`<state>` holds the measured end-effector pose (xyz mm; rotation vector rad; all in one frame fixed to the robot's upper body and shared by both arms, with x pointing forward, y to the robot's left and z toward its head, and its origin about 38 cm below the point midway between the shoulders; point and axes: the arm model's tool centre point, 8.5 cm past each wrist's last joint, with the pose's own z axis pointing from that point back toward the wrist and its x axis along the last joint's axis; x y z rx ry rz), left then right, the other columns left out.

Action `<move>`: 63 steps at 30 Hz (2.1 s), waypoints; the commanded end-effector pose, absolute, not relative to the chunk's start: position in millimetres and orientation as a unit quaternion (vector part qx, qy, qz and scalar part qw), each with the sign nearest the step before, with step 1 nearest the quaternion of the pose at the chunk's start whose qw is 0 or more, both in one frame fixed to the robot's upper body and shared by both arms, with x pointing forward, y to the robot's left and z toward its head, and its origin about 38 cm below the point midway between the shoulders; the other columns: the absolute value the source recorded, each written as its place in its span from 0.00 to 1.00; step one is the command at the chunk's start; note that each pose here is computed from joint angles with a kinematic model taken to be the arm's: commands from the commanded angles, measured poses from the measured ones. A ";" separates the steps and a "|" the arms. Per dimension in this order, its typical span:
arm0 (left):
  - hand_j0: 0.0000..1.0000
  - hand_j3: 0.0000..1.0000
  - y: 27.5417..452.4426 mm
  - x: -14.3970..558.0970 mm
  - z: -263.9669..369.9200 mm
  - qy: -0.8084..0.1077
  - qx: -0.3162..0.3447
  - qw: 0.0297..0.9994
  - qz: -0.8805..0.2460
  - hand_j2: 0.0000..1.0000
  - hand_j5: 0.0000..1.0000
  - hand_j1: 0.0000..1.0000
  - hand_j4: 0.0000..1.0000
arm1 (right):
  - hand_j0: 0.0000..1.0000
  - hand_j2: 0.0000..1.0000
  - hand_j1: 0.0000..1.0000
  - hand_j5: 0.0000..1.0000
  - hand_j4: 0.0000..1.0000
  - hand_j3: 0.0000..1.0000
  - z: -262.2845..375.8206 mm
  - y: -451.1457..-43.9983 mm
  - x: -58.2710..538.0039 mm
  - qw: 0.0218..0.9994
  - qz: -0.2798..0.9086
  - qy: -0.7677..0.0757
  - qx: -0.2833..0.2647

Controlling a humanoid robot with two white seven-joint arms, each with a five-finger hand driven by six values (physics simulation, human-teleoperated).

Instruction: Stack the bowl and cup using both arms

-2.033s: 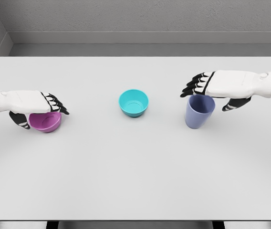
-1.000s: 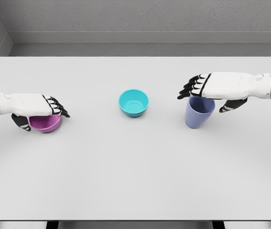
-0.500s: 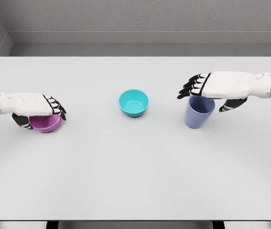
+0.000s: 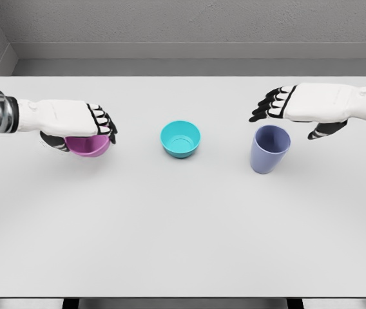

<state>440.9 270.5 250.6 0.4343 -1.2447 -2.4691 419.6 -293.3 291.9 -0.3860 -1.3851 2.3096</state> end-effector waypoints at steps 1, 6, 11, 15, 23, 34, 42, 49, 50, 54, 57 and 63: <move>0.60 0.60 252.9 441.2 251.7 -0.453 0.144 0.157 -0.866 0.60 0.60 0.60 0.60 | 1.00 1.00 1.00 1.00 1.00 1.00 291.4 -291.1 419.7 0.209 0.829 -0.501 -0.135; 0.60 0.60 216.2 449.7 269.9 -0.486 0.144 0.124 -0.853 0.60 0.60 0.60 0.60 | 1.00 1.00 1.00 1.00 1.00 1.00 286.8 -288.4 418.9 0.209 0.831 -0.499 -0.130; 0.60 0.60 176.3 457.6 279.0 -0.511 0.134 0.097 -0.844 0.60 0.60 0.60 0.60 | 1.00 1.00 1.00 1.00 1.00 1.00 281.3 -283.8 416.7 0.205 0.835 -0.496 -0.121; 0.60 0.60 146.8 468.6 278.1 -0.517 0.122 0.093 -0.842 0.60 0.60 0.60 0.60 | 1.00 1.00 1.00 1.00 1.00 1.00 280.7 -283.1 416.6 0.205 0.835 -0.496 -0.120; 0.60 0.60 118.3 481.8 258.2 -0.506 0.120 0.094 -0.849 0.60 0.60 0.60 0.60 | 1.00 1.00 1.00 1.00 1.00 1.00 268.7 -277.7 416.9 0.208 0.839 -0.492 -0.105; 0.60 0.60 109.2 490.3 227.8 -0.486 0.113 0.114 -0.859 0.60 0.60 0.60 0.60 | 1.00 1.00 1.00 1.00 1.00 1.00 258.4 -275.5 418.5 0.214 0.841 -0.487 -0.096; 0.61 0.61 104.2 489.2 226.9 -0.488 0.110 0.112 -0.859 0.61 0.61 0.61 0.61 | 1.00 1.00 1.00 1.00 1.00 1.00 255.7 -282.2 424.7 0.228 0.838 -0.485 -0.100; 0.62 0.62 104.9 491.9 219.6 -0.483 0.106 0.121 -0.860 0.62 0.62 0.62 0.62 | 1.00 1.00 1.00 1.00 1.00 1.00 251.7 -281.6 429.0 0.235 0.836 -0.487 -0.097; 0.62 0.62 105.9 491.3 215.4 -0.482 0.103 0.125 -0.861 0.62 0.62 0.62 0.62 | 1.00 1.00 1.00 1.00 1.00 1.00 251.1 -282.1 429.8 0.237 0.835 -0.486 -0.097; 0.62 0.62 102.5 490.7 214.5 -0.481 0.103 0.122 -0.862 0.62 0.62 0.62 0.62 | 1.00 1.00 1.00 1.00 1.00 1.00 249.4 -279.8 431.0 0.237 0.835 -0.488 -0.095; 0.62 0.62 100.5 489.0 209.9 -0.480 0.099 0.122 -0.863 0.62 0.62 0.62 0.62 | 1.00 1.00 1.00 1.00 1.00 1.00 247.7 -283.2 433.3 0.244 0.834 -0.486 -0.096; 0.83 0.83 100.4 488.9 210.2 -0.481 0.097 0.123 -0.863 0.83 0.83 0.83 0.83 | 1.00 1.00 1.00 1.00 1.00 1.00 245.5 -281.5 432.9 0.243 0.835 -0.485 -0.093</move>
